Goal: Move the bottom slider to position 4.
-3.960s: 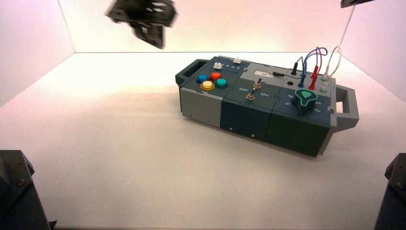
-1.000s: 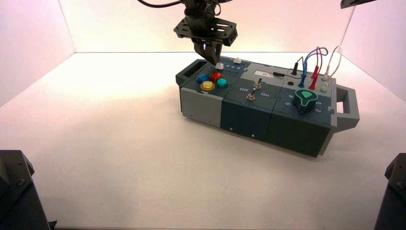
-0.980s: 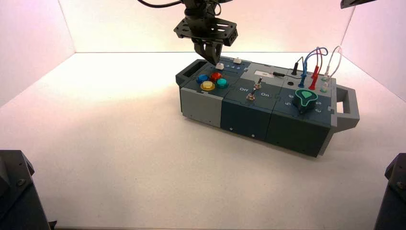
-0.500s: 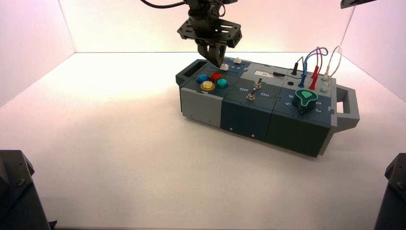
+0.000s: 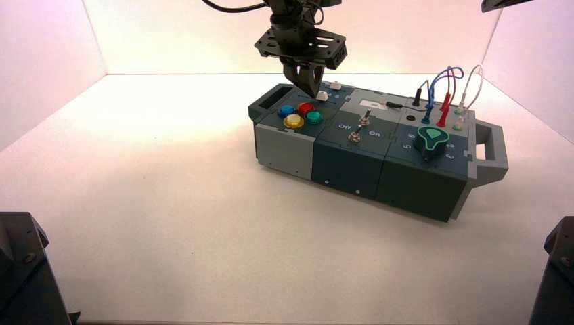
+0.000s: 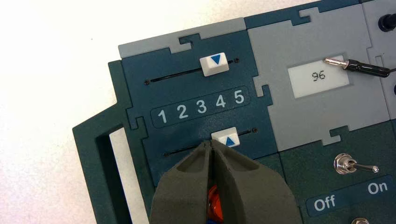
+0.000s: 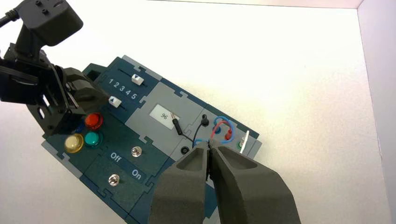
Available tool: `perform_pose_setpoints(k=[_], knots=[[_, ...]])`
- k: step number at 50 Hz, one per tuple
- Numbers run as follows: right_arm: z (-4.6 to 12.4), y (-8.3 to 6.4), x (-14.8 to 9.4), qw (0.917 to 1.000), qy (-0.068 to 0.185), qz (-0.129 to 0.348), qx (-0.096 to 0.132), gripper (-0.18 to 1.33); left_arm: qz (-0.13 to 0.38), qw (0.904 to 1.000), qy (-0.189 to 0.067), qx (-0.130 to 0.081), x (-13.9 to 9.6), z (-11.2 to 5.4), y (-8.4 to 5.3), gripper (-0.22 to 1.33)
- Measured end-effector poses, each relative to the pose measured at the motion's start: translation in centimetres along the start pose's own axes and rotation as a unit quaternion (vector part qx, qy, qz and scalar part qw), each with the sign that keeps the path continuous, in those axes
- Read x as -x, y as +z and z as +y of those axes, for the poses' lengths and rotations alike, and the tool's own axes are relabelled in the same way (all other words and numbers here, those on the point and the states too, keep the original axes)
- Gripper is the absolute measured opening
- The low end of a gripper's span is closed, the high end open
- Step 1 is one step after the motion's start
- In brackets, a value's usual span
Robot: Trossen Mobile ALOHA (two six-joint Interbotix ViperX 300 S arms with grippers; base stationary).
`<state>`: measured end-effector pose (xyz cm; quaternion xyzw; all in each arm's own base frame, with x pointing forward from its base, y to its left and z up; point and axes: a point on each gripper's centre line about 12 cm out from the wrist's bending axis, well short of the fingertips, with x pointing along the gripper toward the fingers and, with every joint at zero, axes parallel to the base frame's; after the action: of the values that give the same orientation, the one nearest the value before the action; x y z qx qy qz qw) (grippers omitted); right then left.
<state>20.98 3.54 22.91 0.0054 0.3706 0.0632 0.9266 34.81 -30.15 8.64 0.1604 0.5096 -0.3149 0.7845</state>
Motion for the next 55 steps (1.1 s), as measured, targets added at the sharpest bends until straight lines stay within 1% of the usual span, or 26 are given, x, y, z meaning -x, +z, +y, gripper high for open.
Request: perform_pose_setpoints(k=[55], knots=[[-0.01, -0.06, -0.02, 1.0000, 0.000, 0.001, 0.001, -0.14, 0.001, 1.0000, -0.002, -0.001, -0.02, -0.36, -0.03, -0.16]])
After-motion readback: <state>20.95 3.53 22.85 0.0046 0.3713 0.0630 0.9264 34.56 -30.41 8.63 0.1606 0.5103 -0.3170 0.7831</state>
